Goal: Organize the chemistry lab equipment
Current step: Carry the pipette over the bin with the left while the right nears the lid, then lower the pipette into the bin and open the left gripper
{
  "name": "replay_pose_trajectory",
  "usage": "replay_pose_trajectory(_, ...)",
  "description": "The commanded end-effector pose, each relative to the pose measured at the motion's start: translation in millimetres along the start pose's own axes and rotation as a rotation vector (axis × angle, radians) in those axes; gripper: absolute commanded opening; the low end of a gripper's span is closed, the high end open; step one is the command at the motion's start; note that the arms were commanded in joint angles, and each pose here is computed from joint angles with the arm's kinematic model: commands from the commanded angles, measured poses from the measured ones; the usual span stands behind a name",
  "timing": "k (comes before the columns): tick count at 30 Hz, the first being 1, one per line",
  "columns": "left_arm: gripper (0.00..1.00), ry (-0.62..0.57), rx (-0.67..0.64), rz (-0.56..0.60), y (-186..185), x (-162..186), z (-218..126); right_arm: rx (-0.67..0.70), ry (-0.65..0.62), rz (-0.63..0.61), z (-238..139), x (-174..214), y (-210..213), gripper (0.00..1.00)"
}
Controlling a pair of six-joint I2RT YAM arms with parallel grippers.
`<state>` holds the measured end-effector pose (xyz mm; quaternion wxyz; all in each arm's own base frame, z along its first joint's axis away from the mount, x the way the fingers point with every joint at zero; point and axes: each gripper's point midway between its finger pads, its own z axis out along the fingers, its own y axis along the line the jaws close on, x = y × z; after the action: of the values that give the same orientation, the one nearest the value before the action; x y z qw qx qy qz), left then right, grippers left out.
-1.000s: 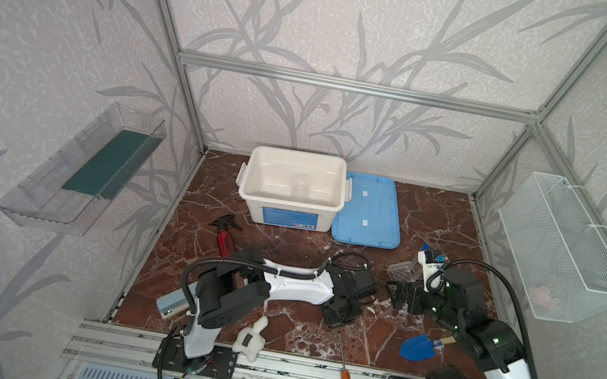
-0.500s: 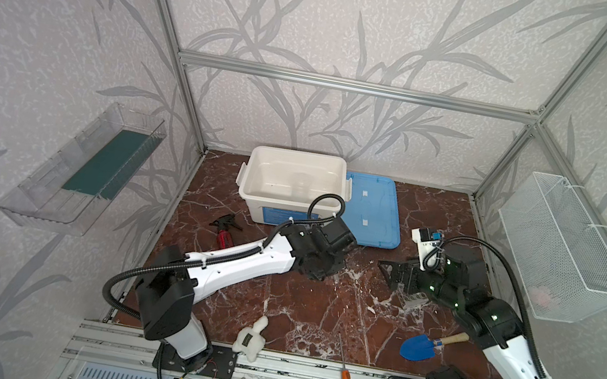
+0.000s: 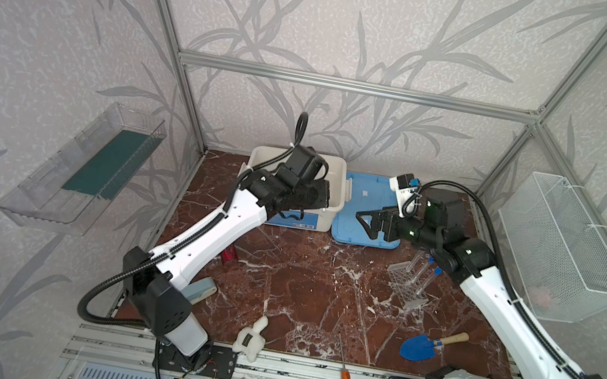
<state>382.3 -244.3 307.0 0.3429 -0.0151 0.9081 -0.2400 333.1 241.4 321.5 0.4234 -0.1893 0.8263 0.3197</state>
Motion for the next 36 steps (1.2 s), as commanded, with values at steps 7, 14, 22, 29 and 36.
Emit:
replay_pose_trajectory(7,0.00,0.163,0.047,0.078,30.6,-36.5,68.5,-0.080,-0.017,0.038,47.8,-42.2,3.6,0.95)
replay_pose_trajectory(14,0.00,0.211,0.009,0.081,48.9,-53.6,129.3,-0.090,0.065,0.088,93.5,-42.1,-10.6,0.93)
replay_pose_trajectory(22,0.00,0.296,-0.017,0.041,70.2,-28.7,179.2,-0.066,0.133,0.093,122.2,-28.1,-30.0,0.92)
replay_pose_trajectory(29,0.00,0.366,0.009,0.002,78.3,2.2,206.0,-0.087,0.132,0.115,130.5,-24.0,-31.4,0.91)
replay_pose_trajectory(36,0.00,0.428,0.010,-0.014,82.7,27.5,225.7,-0.081,0.114,0.092,122.5,-25.4,-34.4,0.91)
